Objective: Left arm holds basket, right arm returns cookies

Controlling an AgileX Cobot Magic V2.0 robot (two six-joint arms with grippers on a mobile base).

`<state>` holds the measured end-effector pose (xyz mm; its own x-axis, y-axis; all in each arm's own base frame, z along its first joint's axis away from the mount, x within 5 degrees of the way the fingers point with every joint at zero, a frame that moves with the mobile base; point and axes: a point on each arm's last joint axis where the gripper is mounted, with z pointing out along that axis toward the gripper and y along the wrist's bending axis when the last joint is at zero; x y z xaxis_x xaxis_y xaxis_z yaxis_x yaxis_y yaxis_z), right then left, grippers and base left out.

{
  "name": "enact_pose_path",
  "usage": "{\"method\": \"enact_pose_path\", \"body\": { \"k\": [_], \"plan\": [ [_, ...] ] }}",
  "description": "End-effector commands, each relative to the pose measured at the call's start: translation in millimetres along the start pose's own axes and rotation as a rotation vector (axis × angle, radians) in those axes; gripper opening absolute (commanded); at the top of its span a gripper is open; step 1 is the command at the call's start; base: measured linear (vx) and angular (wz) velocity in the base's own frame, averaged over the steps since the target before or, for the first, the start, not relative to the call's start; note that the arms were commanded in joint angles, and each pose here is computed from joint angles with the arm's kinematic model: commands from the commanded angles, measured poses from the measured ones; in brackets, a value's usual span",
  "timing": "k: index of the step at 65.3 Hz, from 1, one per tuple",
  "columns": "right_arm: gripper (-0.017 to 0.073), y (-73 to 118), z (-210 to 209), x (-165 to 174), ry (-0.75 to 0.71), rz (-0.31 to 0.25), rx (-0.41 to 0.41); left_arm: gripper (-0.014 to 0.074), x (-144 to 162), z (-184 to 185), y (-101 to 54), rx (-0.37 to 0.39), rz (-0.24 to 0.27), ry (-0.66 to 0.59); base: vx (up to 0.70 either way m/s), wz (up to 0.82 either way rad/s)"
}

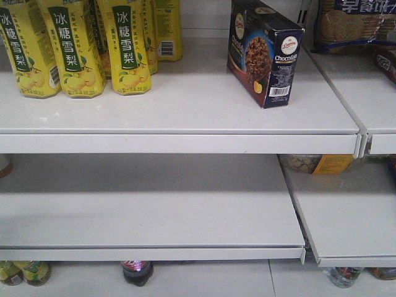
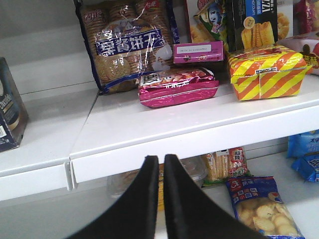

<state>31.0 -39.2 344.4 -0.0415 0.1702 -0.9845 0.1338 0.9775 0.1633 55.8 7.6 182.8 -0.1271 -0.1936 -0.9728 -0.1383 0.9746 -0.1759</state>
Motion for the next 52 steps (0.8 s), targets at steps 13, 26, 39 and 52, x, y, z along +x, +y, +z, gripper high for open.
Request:
{"method": "enact_pose_path", "body": {
  "k": [13, 26, 39, 52],
  "plan": [
    [-0.0010, 3.5, 0, -11, -0.061, -0.034, -0.023, 0.0000, -21, -5, -6.3, 0.061, 0.004, -0.165, 0.00, 0.00],
    [-0.0010, 3.5, 0, -11, -0.061, -0.034, -0.023, 0.0000, -29, -7, -9.0, 0.096, -0.032, -0.254, 0.00, 0.00],
    [-0.0010, 3.5, 0, -11, -0.061, -0.034, -0.023, 0.0000, -28, -7, -8.8, 0.088, 0.014, -0.247, 0.00, 0.00],
    [-0.0010, 3.5, 0, -11, -0.061, -0.034, -0.023, 0.0000, -27, -6, -8.7, 0.082, 0.052, -0.232, 0.00, 0.00]
  ]
}}
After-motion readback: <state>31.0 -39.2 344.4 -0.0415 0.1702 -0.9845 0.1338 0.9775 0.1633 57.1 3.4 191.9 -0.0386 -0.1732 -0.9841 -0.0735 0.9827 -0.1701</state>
